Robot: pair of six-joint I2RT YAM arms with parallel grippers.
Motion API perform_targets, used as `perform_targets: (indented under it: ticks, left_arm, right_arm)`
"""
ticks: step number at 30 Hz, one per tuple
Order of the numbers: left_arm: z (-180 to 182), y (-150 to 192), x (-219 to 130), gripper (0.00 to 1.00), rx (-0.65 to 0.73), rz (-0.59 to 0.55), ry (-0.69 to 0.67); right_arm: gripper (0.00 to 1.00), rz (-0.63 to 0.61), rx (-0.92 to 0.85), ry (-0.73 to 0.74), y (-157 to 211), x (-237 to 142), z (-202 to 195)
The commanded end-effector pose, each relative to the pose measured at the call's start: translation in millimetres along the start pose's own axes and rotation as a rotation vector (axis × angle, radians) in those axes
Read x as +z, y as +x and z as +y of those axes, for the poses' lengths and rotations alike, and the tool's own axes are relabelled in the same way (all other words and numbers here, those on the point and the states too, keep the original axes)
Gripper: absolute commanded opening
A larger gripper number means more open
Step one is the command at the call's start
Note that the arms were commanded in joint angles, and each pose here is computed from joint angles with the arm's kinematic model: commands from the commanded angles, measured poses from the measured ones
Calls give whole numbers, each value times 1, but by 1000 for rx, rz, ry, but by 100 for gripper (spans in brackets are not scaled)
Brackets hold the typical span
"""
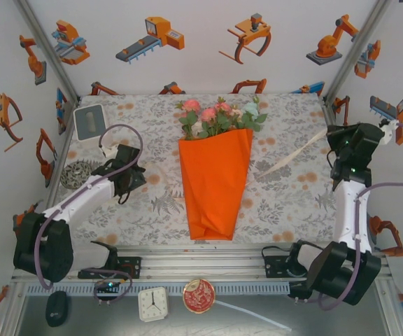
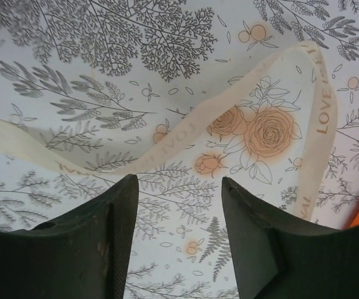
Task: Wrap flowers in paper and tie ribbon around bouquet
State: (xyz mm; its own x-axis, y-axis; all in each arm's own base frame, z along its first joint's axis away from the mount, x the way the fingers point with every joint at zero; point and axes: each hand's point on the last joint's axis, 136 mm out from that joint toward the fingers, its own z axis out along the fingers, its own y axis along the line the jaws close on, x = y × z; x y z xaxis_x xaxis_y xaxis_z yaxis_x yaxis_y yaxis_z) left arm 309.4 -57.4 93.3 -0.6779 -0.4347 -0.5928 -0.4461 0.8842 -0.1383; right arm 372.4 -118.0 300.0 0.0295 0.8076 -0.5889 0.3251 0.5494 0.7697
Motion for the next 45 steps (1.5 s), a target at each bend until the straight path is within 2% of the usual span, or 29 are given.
perform_targets:
  ticks: [1, 3, 6, 8, 13, 20, 24, 26, 28, 30, 35, 37, 38, 39, 41, 45]
  left_arm:
    - [12, 4, 6, 45, -372, -6, -61]
    - [8, 7, 8, 42, -549, 3, -52]
    - [11, 9, 7, 52, -762, -24, -81]
    - [22, 15, 5, 56, -865, -32, -164]
    - [27, 19, 5, 62, -922, -8, -312]
    - [41, 18, 14, 67, -943, -81, -402]
    - [43, 11, 21, 67, -936, -119, -383]
    - [40, 9, 28, 62, -932, -121, -353]
    - [42, 12, 36, 50, -945, -104, -348]
    - [46, 15, 42, 44, -961, -85, -354]
    - [46, 16, 51, 40, -977, -41, -334]
    - [45, 9, 52, 30, -957, -54, -321]
    - [44, 5, 52, 21, -944, -58, -311]
    - [42, -2, 53, 11, -925, -67, -291]
    - [34, -28, 55, 0, -852, -103, -217]
    - [20, -88, 39, 0, -675, -224, -103]
  right_arm:
    - [0, 14, 28, -56, 2, 4, 9]
    - [0, 22, 27, -56, 4, 5, 8]
    - [0, 27, 18, -58, 5, 5, 8]
    - [0, 30, 17, -57, 7, 5, 7]
    - [0, 35, 15, -61, 8, 6, 8]
    - [0, 37, 2, -58, 8, 6, 7]
    - [0, 35, -4, -61, 7, 5, 9]
    - [0, 38, -11, -56, 7, 6, 8]
    - [0, 40, -22, -49, 8, 5, 6]
    - [0, 36, -28, -48, 7, 3, 7]
    - [0, 31, -30, -47, 6, 1, 8]
    - [0, 32, -31, -49, 6, 0, 9]
    - [0, 29, -30, -43, 6, 0, 8]
    - [0, 27, -30, -37, 5, 0, 6]
    - [0, 12, -47, -22, 2, -1, 5]
    - [0, -94, -65, 107, -29, -12, -17]
